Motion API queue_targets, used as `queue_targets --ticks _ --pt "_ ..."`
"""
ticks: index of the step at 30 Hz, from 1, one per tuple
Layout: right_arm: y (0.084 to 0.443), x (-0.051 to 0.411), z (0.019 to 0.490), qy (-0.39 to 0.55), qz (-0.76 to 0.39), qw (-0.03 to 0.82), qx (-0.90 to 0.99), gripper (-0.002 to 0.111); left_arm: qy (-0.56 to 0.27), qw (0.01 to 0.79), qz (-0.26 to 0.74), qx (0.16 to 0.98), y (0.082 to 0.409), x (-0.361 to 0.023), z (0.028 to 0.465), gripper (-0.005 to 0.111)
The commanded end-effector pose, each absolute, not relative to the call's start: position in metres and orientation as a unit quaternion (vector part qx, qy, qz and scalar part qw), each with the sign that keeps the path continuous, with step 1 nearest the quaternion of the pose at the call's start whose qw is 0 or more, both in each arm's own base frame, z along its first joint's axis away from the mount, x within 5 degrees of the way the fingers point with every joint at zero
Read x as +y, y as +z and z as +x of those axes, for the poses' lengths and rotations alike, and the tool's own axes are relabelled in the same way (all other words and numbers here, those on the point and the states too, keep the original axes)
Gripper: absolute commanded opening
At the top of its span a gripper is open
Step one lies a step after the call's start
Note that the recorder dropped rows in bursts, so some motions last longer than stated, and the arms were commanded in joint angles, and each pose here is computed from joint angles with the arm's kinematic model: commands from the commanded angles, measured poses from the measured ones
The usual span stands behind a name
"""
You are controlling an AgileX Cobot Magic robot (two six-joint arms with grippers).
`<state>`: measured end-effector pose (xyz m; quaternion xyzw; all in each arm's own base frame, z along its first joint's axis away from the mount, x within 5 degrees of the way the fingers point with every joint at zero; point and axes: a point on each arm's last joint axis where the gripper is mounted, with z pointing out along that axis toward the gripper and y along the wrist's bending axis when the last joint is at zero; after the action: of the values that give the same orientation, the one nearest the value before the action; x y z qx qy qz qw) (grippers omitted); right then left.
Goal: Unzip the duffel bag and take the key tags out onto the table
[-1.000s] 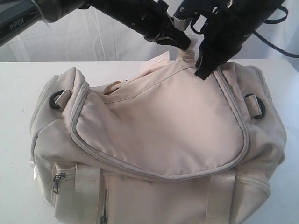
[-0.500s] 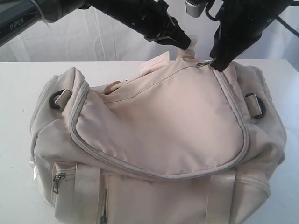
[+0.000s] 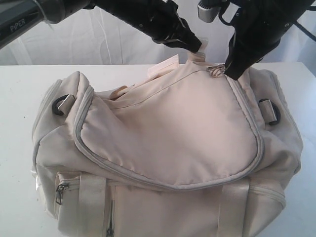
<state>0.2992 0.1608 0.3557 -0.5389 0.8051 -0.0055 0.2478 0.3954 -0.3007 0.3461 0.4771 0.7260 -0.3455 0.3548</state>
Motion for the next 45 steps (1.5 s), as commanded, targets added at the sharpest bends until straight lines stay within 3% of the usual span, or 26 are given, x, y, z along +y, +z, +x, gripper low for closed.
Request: queue_targets --ticks 1,3,7,9,20,33,37,42,45 --pt "0.360 0.162 0.299 -0.002 -0.550 0.269 0.791 0.003 -0.384 0.377 0.465 0.703 0.380 -0.299 0.380 0.000" --pt "0.361 0.165 0.297 0.016 -0.557 0.275 0.783 0.010 -0.384 0.377 0.465 0.703 0.380 -0.299 0.380 0.000" --pt "0.361 0.169 0.296 0.023 -0.592 0.281 0.755 0.039 -0.384 0.377 0.465 0.703 0.380 -0.299 0.380 0.000" --pt "0.362 0.169 0.297 0.021 -0.591 0.290 0.752 0.048 -0.384 0.377 0.465 0.703 0.380 -0.299 0.380 0.000" --pt "0.333 0.180 0.320 0.019 -0.590 0.274 0.759 0.051 -0.387 0.377 0.463 0.702 0.380 -0.300 0.380 0.000" --pt "0.323 0.180 0.324 0.013 -0.596 0.252 0.762 0.045 -0.388 0.376 0.464 0.702 0.380 -0.300 0.380 0.000" --pt "0.321 0.180 0.324 0.012 -0.596 0.248 0.764 0.032 -0.388 0.376 0.464 0.702 0.380 -0.300 0.380 0.000" --pt "0.321 0.179 0.324 0.010 -0.596 0.243 0.765 0.000 -0.388 0.376 0.464 0.702 0.380 -0.300 0.380 0.000" --pt "0.326 0.178 0.322 0.008 -0.595 0.251 0.764 0.000 -0.388 0.376 0.464 0.702 0.380 -0.300 0.380 0.000"
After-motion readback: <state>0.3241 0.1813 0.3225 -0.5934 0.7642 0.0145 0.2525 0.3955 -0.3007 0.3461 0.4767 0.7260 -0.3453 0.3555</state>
